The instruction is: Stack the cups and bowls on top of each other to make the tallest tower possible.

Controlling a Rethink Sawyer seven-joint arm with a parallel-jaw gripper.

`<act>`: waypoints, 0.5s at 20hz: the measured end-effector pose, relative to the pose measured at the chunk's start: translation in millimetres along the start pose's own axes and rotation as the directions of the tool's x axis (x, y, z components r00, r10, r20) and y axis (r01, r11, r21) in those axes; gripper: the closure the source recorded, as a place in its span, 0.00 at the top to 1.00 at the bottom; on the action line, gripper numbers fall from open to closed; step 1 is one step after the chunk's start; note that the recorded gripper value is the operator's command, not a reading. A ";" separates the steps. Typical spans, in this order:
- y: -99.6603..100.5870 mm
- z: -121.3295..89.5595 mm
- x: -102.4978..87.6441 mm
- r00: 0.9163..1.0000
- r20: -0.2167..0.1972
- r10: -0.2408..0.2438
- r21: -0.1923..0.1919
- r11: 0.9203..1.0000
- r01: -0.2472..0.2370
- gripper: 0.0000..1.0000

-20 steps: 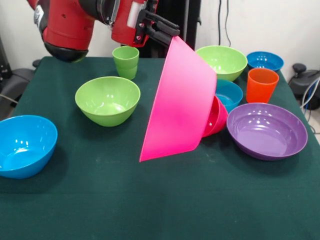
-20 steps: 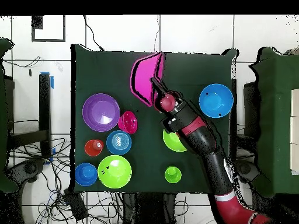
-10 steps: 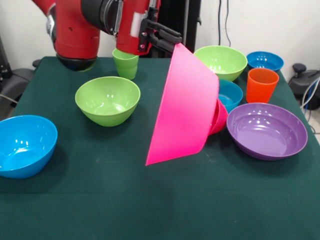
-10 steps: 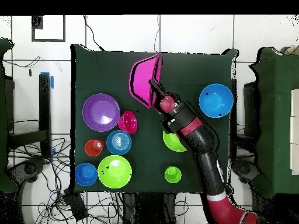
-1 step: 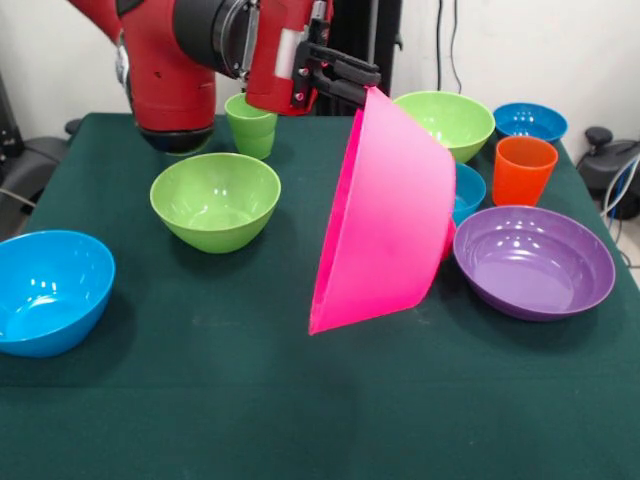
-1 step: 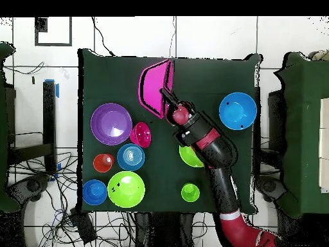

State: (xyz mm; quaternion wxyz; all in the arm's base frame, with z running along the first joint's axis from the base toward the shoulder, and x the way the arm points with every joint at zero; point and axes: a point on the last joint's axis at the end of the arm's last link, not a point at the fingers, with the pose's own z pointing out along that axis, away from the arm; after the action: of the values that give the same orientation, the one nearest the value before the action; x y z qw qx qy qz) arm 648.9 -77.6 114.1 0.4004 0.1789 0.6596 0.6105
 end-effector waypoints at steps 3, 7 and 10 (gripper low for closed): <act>0.3 1.2 4.4 1.000 -0.019 0.000 -0.025 1.000 -0.001 0.00; 1.6 1.3 10.3 0.999 -0.049 0.011 -0.059 0.998 -0.013 0.00; 2.0 -1.0 13.2 0.997 -0.073 0.023 -0.080 0.996 -0.029 0.00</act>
State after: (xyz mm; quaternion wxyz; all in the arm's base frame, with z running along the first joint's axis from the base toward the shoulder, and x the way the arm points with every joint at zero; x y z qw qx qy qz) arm 639.5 -68.3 111.9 0.3753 0.1490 0.6458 0.6480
